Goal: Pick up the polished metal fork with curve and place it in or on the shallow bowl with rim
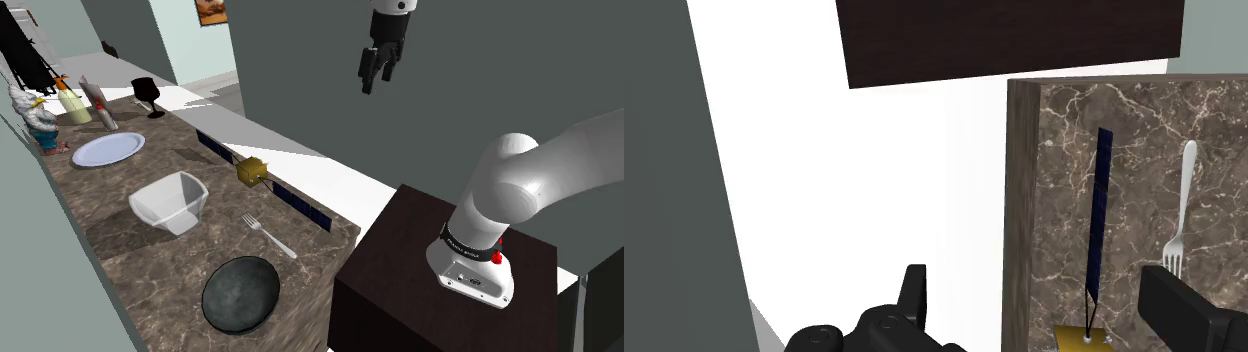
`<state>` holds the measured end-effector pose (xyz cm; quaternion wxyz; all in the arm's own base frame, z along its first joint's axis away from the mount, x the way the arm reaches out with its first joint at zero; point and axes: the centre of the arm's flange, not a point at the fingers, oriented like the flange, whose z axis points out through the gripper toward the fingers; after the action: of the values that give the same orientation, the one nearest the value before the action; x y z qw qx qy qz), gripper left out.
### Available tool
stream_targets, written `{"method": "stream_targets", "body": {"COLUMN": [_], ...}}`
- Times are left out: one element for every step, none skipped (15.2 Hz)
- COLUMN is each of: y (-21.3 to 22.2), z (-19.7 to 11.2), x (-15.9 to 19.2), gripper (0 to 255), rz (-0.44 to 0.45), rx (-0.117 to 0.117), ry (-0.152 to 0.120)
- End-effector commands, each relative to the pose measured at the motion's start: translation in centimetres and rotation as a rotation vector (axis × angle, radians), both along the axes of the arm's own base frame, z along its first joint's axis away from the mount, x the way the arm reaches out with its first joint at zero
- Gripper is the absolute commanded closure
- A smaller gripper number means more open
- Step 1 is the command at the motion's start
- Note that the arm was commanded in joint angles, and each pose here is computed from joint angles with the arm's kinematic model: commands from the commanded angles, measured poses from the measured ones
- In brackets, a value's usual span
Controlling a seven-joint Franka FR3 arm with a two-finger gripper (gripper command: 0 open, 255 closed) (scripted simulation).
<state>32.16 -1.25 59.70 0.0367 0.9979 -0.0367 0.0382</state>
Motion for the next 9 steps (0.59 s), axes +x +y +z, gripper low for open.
{"method": "stream_targets", "body": {"y": [0.0,0.6,1.3,1.9,2.6,3.2,3.9,4.6,5.2], "z": [0.0,-1.0,-2.0,-3.0,-4.0,-5.0,-5.9,-6.9,-7.9], "x": [0.0,0.5,1.1,1.6,2.2,2.7,3.2,3.8,4.3], "gripper": [0,0,0,0,0,0,0,0,0], "rz": [0.000,0.000,0.000,0.000,0.000,0.000,0.000,0.000,0.000], "rx": [0.000,0.002,0.005,0.007,0.009,0.011,0.014,0.016,0.018], "ry": [0.000,0.000,0.000,0.001,0.001,0.001,0.001,0.001,0.001]}}
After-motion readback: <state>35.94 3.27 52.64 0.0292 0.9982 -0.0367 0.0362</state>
